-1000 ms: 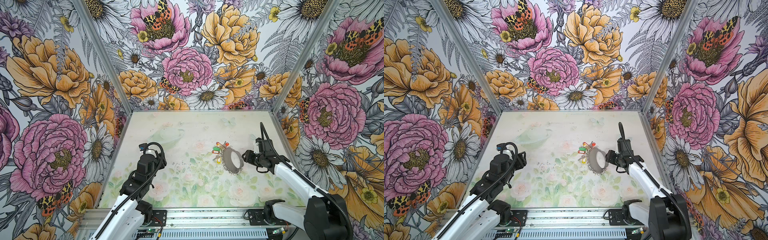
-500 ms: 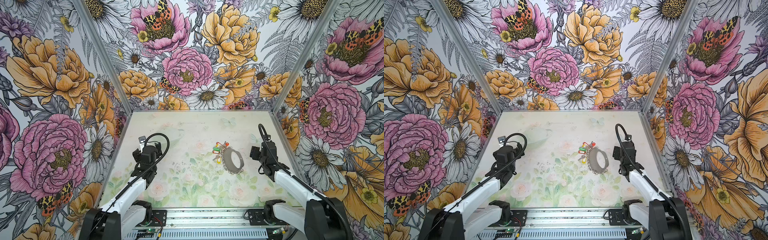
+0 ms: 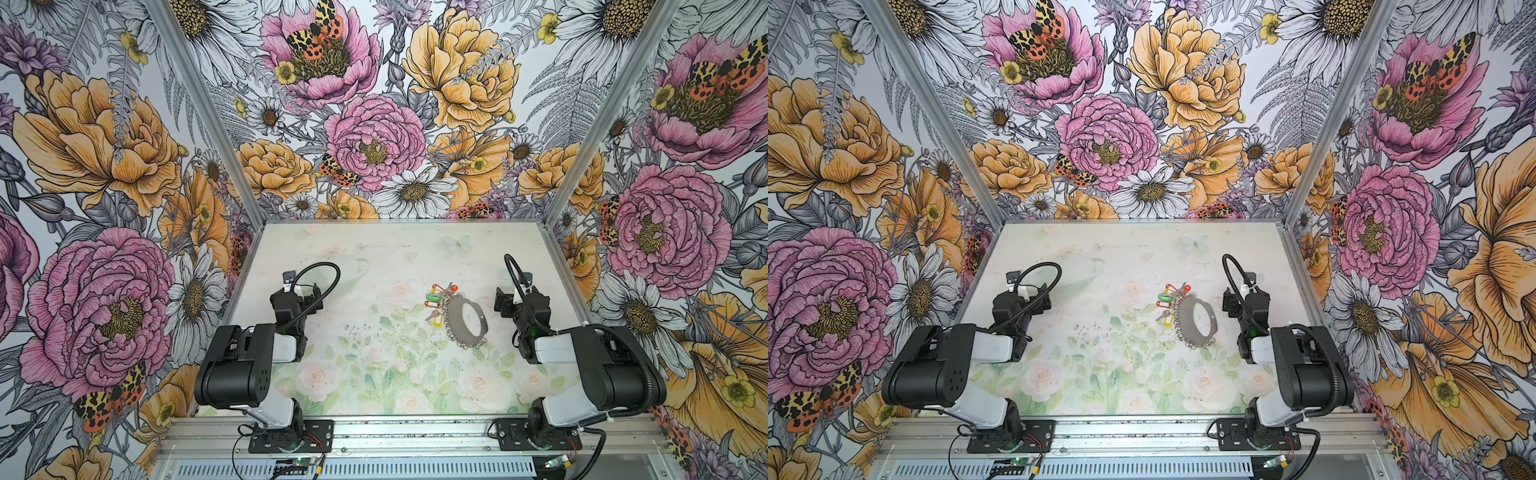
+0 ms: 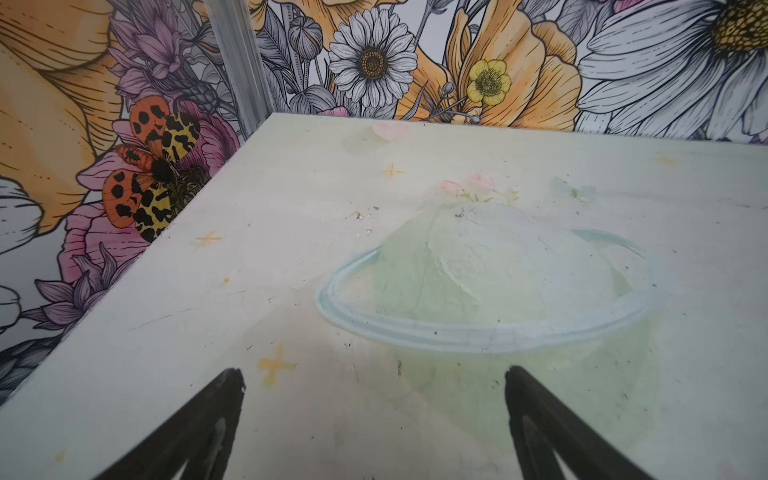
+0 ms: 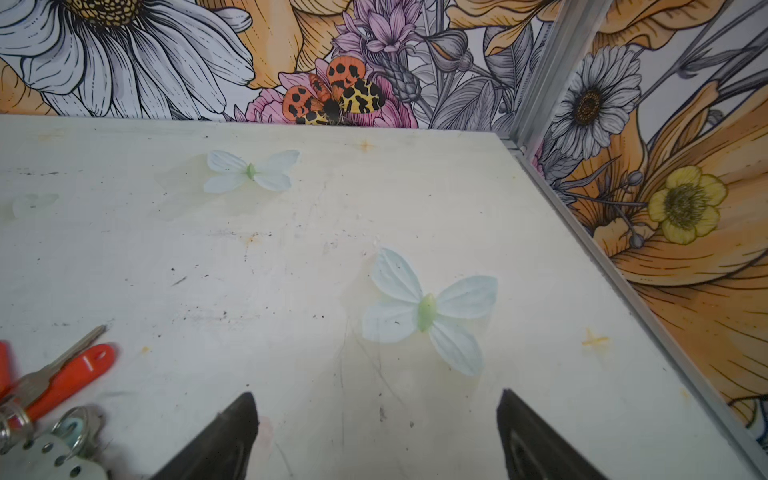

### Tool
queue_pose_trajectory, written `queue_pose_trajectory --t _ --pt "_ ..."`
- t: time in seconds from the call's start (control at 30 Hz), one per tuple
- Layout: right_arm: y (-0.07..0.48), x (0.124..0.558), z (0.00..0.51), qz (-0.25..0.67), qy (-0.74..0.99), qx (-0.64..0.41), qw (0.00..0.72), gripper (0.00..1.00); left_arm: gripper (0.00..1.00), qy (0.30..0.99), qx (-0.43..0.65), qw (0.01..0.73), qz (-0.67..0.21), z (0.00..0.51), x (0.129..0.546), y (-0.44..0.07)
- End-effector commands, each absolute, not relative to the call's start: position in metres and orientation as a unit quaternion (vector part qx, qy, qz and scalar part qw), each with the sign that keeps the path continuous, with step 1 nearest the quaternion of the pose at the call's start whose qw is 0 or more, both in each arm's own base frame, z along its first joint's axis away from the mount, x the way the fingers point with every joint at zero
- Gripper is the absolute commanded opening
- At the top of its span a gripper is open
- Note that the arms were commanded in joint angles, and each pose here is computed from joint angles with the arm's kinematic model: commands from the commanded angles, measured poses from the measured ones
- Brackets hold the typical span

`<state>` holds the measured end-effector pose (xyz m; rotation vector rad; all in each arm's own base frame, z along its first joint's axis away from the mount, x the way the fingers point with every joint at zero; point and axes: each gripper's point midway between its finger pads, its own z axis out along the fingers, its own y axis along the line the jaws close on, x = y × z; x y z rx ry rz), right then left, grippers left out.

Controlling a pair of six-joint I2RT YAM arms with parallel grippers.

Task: Put the keys on the keyring

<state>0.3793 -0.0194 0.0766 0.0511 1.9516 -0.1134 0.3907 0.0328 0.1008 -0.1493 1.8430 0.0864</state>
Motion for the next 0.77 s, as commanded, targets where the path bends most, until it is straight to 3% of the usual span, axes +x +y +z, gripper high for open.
queue_pose_trajectory --t 0.0,0.27,0.73 --pt "-0.03 0.402 0.115 -0.054 0.789 0.054 0.61 0.99 0.99 0.758 -0.072 0.648 -0.001 0.131 0.4 0.03" --pt "-0.04 0.389 0.118 -0.078 0.772 0.086 0.625 1.0 0.99 0.758 -0.065 0.649 -0.007 0.132 0.401 0.027" --pt "-0.028 0.397 0.116 -0.05 0.785 0.05 0.615 0.99 0.99 0.768 -0.035 0.639 -0.021 0.13 0.406 0.016"
